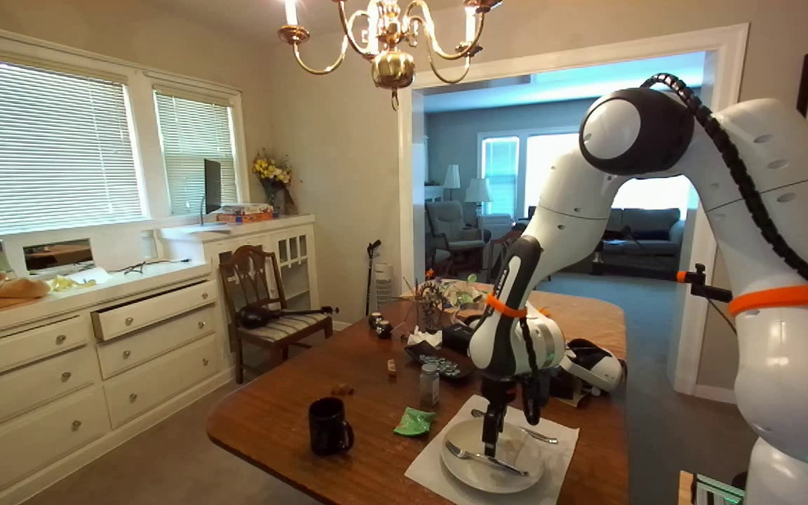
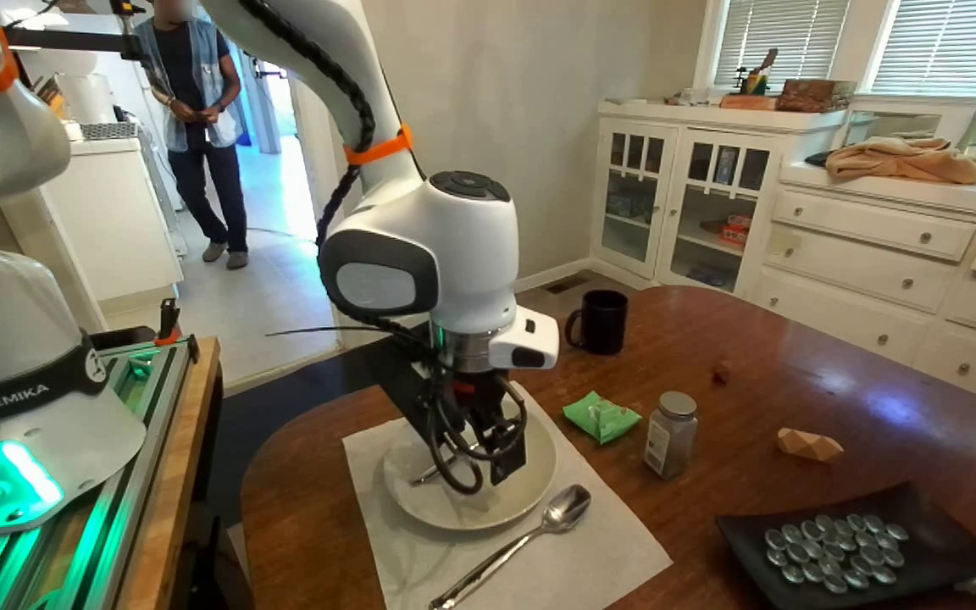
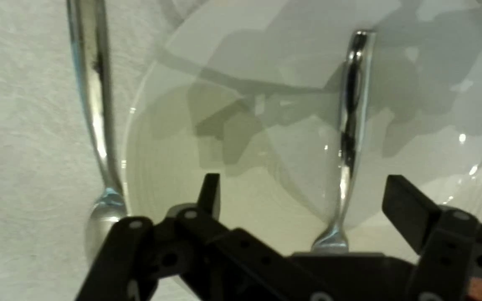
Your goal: Put the fork, spoon and small bottle on the plate
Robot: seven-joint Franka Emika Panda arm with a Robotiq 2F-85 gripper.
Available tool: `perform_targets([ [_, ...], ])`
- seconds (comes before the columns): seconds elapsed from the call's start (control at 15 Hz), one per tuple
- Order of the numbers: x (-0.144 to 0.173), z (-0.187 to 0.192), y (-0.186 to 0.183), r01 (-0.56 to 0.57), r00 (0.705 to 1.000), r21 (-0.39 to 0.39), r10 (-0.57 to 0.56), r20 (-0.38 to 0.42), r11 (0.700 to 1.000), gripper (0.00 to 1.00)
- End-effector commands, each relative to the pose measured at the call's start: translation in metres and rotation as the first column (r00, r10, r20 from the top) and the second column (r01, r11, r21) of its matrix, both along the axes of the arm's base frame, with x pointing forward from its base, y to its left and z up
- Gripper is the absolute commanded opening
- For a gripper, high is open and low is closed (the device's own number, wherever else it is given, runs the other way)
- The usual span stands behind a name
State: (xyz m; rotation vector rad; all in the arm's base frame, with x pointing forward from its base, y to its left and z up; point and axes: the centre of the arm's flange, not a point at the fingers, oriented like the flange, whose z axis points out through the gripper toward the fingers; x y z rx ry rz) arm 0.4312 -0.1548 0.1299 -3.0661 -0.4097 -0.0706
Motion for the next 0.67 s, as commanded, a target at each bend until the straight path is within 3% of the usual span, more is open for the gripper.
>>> perform_targets([
  [0.0, -0.032, 0.032, -0.028, 0.023, 0.997, -0.040, -0.019, 0.079, 0.999, 0.98],
  [0.33, -0.051, 0.048, -0.096, -0.005, 0.999, -0.077, 0.009, 0.051, 0.997, 0.92],
  [0.47, -0.057, 0.050, -0.125, -0.059, 0.998, -0.079, 0.061, 0.024, 0.995, 1.00],
  [0.6, -0.059, 0.047, -0.148, -0.112, 0.994, -0.055, 0.113, 0.010, 0.992, 1.00],
])
